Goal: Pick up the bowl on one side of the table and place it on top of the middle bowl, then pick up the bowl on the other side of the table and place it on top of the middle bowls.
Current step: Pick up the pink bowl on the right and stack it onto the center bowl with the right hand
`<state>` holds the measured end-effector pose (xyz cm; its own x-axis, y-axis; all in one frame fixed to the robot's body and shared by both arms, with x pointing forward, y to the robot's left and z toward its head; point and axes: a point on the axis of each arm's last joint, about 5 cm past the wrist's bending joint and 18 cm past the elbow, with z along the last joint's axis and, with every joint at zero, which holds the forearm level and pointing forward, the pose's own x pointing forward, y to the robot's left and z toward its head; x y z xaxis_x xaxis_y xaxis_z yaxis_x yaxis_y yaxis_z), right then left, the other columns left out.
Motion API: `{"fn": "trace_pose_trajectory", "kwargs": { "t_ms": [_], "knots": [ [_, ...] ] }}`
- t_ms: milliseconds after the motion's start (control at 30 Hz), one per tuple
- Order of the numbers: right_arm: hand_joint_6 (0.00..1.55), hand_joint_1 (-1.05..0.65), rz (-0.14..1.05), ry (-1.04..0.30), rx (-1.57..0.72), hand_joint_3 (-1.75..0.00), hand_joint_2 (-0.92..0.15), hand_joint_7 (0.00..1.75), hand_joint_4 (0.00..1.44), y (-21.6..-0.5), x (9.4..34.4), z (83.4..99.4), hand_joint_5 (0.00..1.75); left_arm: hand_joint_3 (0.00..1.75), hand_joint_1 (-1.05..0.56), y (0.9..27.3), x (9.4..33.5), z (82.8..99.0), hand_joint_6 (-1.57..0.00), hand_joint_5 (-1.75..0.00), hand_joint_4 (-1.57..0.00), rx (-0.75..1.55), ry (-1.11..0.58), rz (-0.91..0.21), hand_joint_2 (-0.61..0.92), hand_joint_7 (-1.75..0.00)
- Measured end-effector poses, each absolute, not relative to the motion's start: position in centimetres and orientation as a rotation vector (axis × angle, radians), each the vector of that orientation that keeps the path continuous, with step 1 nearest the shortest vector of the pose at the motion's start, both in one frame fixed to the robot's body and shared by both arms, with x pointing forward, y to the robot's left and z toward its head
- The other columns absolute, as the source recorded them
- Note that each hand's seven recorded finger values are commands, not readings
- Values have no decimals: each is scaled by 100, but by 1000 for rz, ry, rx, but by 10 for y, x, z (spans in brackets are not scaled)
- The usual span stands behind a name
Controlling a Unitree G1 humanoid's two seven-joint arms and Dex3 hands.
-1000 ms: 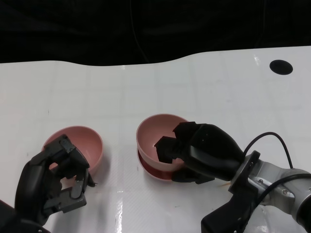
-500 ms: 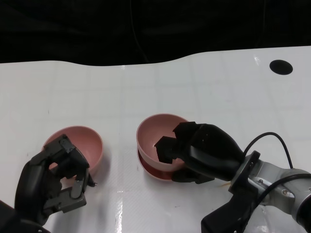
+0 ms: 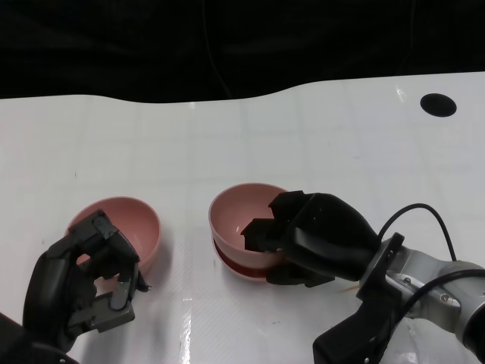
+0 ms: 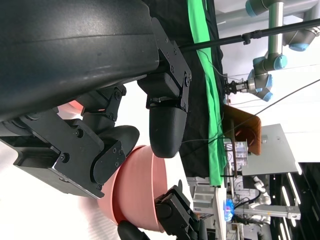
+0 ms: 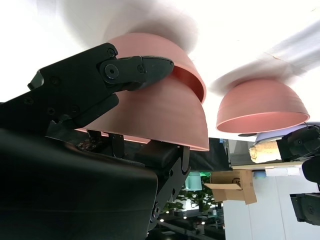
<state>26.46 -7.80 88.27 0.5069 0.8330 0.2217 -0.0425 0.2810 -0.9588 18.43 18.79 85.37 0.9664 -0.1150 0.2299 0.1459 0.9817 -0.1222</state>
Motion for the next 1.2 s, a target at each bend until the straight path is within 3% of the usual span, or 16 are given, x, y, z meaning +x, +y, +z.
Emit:
{"fn": "trace_pose_trajectory", "kwargs": {
  "t_ms": [33,100,233,1200],
  "knots": [
    [75,-63,693,-859,-1147,-66,-92,63,79,-79,265,883,104,123,4,188,184,854,-62,-175,-72,-139,-224,-132,61,-168],
    [81,-67,690,-857,-1160,-68,-92,43,84,-80,265,885,85,123,4,188,184,854,-62,-175,-72,-140,-224,-131,61,-168],
    [87,-74,684,-858,-1165,-71,-92,22,89,-80,266,886,67,123,4,188,184,854,-62,-175,-73,-140,-224,-132,61,-167],
    [89,-77,682,-843,-1192,-75,-92,9,88,-83,265,888,54,123,3,187,185,854,-62,-175,-71,-138,-222,-141,61,-169]
  ]
}}
